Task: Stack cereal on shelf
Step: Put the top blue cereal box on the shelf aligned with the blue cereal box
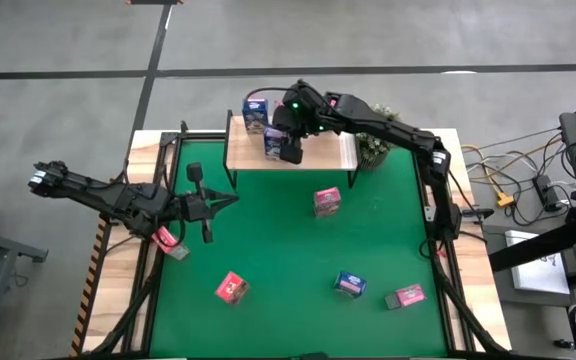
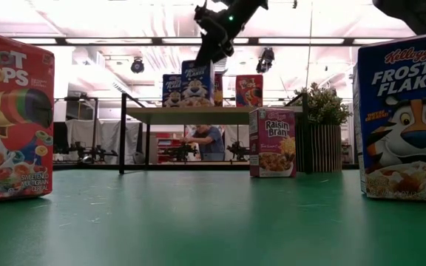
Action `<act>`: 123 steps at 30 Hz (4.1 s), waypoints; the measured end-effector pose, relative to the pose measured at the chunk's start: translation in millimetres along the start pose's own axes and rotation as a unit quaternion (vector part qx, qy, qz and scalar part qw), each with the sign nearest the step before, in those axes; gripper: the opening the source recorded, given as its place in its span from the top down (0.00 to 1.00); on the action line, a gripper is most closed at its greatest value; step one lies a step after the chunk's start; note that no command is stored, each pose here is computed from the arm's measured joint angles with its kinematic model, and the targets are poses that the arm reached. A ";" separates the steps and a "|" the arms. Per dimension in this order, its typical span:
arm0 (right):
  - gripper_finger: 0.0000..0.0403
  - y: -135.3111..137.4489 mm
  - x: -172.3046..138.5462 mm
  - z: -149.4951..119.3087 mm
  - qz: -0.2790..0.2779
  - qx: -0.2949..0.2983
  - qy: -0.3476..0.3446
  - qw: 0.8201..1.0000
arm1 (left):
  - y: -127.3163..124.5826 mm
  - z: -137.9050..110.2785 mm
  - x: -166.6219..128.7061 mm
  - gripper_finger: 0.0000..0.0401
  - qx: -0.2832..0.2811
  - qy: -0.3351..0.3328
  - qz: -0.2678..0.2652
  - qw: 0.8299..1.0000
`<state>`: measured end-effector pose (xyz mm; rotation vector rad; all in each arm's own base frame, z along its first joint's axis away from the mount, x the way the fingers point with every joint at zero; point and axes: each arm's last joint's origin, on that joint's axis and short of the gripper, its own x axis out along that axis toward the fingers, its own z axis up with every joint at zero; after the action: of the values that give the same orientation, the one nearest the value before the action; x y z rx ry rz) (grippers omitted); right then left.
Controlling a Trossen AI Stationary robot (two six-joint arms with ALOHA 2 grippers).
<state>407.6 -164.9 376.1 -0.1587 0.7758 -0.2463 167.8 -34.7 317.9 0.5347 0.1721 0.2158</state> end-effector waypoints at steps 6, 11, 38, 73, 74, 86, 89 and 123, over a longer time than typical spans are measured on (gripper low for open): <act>0.43 5.8 -26.7 7.5 0.000 0.001 -0.023 1.000 | 4.1 7.5 -0.2 1.00 -0.022 -0.027 0.014 0.999; 0.46 22.4 -61.6 14.3 0.011 -0.041 -0.043 0.998 | 6.6 13.2 0.9 1.00 -0.032 -0.053 0.029 0.998; 0.88 172.9 -62.4 -138.8 0.133 -0.096 -0.201 0.966 | -0.1 58.0 73.0 1.00 0.021 0.093 -0.020 0.995; 0.88 162.5 -104.0 -209.9 0.080 -0.118 -0.339 0.930 | 111.2 18.7 178.5 1.00 -0.002 0.303 0.075 0.950; 0.88 162.7 -104.0 -211.6 0.077 -0.122 -0.346 0.927 | 110.9 18.3 178.3 1.00 -0.003 0.305 0.073 0.950; 0.88 160.7 -110.3 -220.9 0.065 -0.125 -0.373 0.917 | 114.2 16.9 181.2 1.00 -0.016 0.296 0.082 0.952; 0.88 160.7 -110.4 -221.2 0.066 -0.123 -0.372 0.918 | 114.2 12.4 187.7 1.00 -0.024 0.296 0.089 0.951; 0.88 160.8 -110.1 -221.3 0.069 -0.117 -0.371 0.919 | 112.9 -12.7 181.1 1.00 0.008 0.430 0.183 0.884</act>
<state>201.1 8.7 257.1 -0.3947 0.0525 0.0531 321.6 111.0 346.8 0.4539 0.9446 0.8211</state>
